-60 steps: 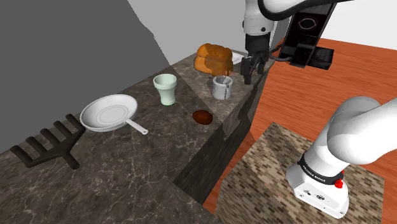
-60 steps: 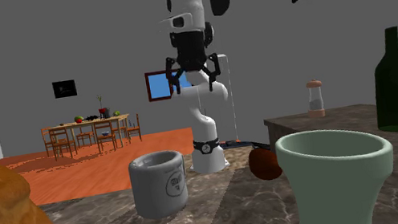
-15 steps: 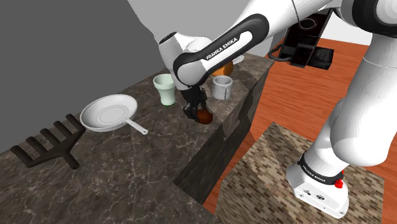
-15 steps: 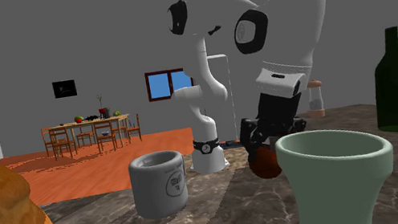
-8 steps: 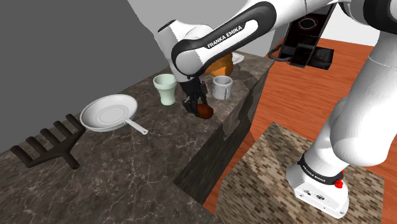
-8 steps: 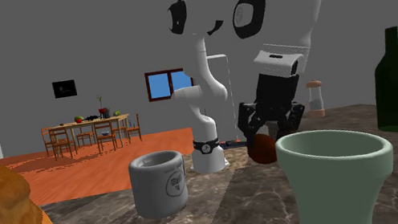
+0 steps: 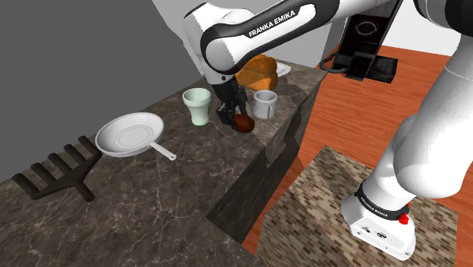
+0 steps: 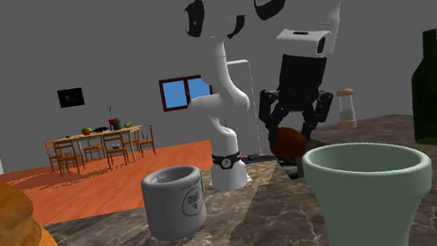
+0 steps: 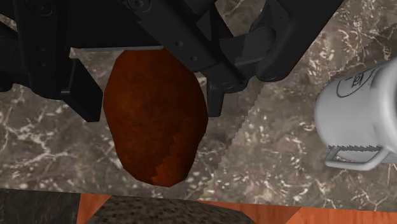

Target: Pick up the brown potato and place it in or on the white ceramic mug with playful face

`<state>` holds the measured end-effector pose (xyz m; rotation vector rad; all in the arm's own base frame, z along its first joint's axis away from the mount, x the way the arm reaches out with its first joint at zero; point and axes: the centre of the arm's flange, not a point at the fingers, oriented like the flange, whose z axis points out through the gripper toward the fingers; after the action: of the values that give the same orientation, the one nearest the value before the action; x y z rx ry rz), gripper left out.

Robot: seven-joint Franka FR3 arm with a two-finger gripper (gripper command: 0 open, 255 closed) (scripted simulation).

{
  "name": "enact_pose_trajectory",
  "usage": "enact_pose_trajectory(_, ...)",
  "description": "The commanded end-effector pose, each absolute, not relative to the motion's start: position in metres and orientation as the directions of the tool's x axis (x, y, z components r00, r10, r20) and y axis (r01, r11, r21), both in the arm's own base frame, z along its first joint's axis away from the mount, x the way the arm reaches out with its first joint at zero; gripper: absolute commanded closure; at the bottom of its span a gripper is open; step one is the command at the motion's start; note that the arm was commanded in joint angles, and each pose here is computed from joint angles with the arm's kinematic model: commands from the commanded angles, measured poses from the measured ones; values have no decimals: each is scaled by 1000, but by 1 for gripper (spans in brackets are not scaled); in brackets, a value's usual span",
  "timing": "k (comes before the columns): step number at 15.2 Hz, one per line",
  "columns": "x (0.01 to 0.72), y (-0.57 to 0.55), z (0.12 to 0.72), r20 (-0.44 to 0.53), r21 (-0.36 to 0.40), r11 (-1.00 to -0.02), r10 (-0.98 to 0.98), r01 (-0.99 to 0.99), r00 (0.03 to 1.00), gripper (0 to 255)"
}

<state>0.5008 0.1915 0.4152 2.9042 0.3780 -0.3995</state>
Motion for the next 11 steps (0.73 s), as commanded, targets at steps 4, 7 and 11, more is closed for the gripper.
enact_pose_trajectory(4, 500, 191, 442, -288, 147, -950, 224, 274, 931, 255)
enact_pose_trajectory(7, 500, 191, 458, -288, 147, -950, 224, 274, 931, 255)
enact_pose_trajectory(11, 500, 191, 479, -288, 147, -950, 224, 274, 931, 255)
